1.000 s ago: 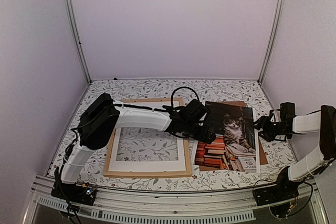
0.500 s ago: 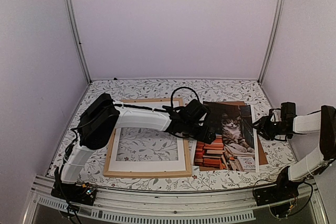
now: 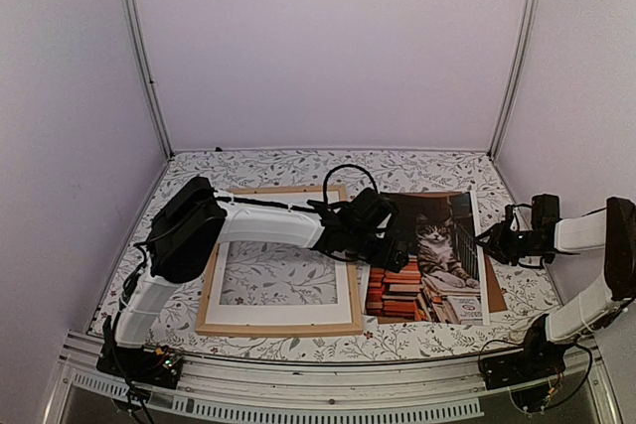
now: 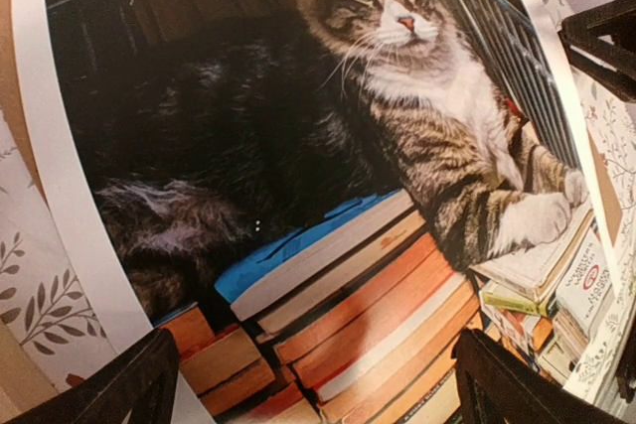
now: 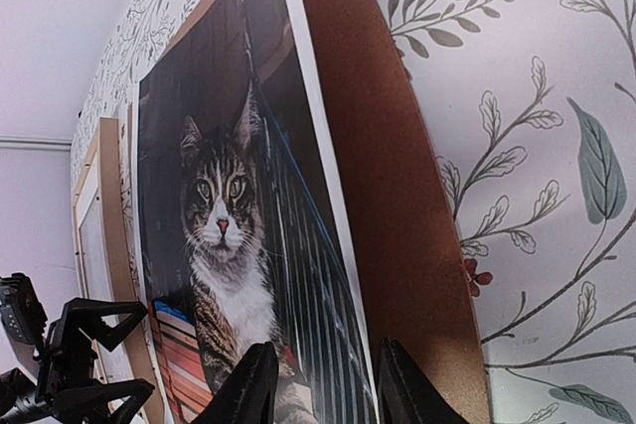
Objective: Put the photo into the frame
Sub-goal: Pick up the photo from the backboard.
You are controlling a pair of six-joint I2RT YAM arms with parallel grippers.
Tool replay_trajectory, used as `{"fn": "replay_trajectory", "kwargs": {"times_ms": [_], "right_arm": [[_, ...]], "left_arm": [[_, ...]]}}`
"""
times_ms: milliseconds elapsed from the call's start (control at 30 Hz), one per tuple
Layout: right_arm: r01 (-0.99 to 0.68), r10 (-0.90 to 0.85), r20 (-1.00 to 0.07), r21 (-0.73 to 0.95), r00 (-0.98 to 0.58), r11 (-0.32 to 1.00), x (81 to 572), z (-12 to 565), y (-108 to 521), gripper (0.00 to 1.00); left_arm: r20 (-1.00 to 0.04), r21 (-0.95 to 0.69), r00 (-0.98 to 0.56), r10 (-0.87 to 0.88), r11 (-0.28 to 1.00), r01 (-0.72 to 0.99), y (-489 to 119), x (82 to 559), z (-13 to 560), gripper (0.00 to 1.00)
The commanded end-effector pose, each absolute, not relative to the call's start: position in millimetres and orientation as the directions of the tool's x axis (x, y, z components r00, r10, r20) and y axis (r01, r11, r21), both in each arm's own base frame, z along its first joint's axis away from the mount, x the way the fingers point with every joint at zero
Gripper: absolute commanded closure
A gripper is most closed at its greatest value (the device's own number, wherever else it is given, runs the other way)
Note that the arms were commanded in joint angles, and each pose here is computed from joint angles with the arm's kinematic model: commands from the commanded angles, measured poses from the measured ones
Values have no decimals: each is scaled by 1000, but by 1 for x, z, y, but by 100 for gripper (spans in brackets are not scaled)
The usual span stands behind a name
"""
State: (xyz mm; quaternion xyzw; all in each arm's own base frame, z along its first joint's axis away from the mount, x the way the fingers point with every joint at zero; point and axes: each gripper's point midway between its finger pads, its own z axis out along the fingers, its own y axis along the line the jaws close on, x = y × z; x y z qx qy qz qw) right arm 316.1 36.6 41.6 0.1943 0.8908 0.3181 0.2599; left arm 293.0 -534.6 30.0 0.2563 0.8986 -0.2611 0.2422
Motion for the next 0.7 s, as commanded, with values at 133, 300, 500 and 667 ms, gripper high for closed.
{"fn": "replay_trajectory", "kwargs": {"times_ms": [133,300,500,667], "right_arm": [[145,459,-385,618,-801,772,315,43,32,65],[113,445,-401,628,-801,770,319,46,35,68],[68,429,-400,663,-810,745,319,50,43,77],[53,423,-394,678,-816,733,318,50,47,80]], "left_arm": [[-452,-314,-802,389,772,552,-511,272,-7,1],[-450,-313,-802,391,772,553,-510,271,-7,1],[-455,-310,-800,391,773,554,-510,272,-5,1],[-458,-312,-799,390,771,555,-511,273,-3,1]]}}
